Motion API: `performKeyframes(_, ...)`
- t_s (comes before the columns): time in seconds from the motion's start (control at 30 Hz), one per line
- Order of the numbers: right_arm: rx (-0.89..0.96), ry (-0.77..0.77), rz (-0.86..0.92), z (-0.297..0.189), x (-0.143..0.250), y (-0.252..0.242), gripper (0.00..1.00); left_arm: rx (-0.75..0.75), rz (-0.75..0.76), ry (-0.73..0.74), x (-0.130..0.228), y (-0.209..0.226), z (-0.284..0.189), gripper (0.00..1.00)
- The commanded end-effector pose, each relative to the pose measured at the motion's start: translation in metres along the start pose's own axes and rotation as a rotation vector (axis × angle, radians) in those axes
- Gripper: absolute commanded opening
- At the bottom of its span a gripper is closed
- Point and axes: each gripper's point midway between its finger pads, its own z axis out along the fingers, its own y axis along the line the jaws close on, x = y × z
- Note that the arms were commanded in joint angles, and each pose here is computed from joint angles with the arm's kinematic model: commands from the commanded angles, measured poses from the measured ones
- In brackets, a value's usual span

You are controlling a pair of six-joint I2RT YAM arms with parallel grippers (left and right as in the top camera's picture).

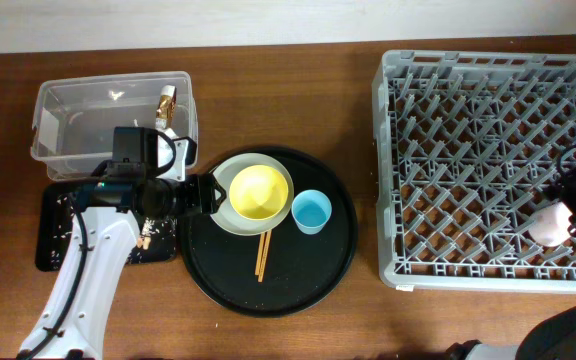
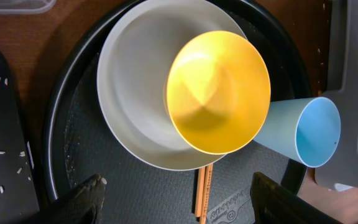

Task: Sort waste into correct bins and load items into the dishwasher rack
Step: 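Place the pink cup upside down in the rack's right corner, then grasp the blue cup with the left gripper and lift it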

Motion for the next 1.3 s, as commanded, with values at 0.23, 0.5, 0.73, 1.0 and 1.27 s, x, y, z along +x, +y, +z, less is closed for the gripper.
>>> performKeyframes(0.23,-0.284,0.070,-0.402,-0.042,0.071,0.105,0.79,0.070,0.190,-0.055,-0.008,-0.054,0.010,0.73)
performKeyframes(0.5,-0.240,0.100,-0.633,-0.040,0.115,0.142,0.83,0.116,0.408,-0.005,0.013,-0.121,0.068,0.68)
performKeyframes(0.73,-0.238,0.114,-0.644,-0.040,0.120,0.142,0.84,0.073,0.462,0.110,0.049,-0.133,0.118,0.62)
performKeyframes(1.0,-0.208,0.113,-0.643,-0.039,0.119,0.137,0.85,0.066,0.468,0.145,0.058,-0.132,0.121,0.13)
performKeyframes(1.27,-0.190,0.111,-0.643,-0.038,0.118,0.134,0.93,0.074,0.462,0.110,0.051,-0.135,0.101,0.01)
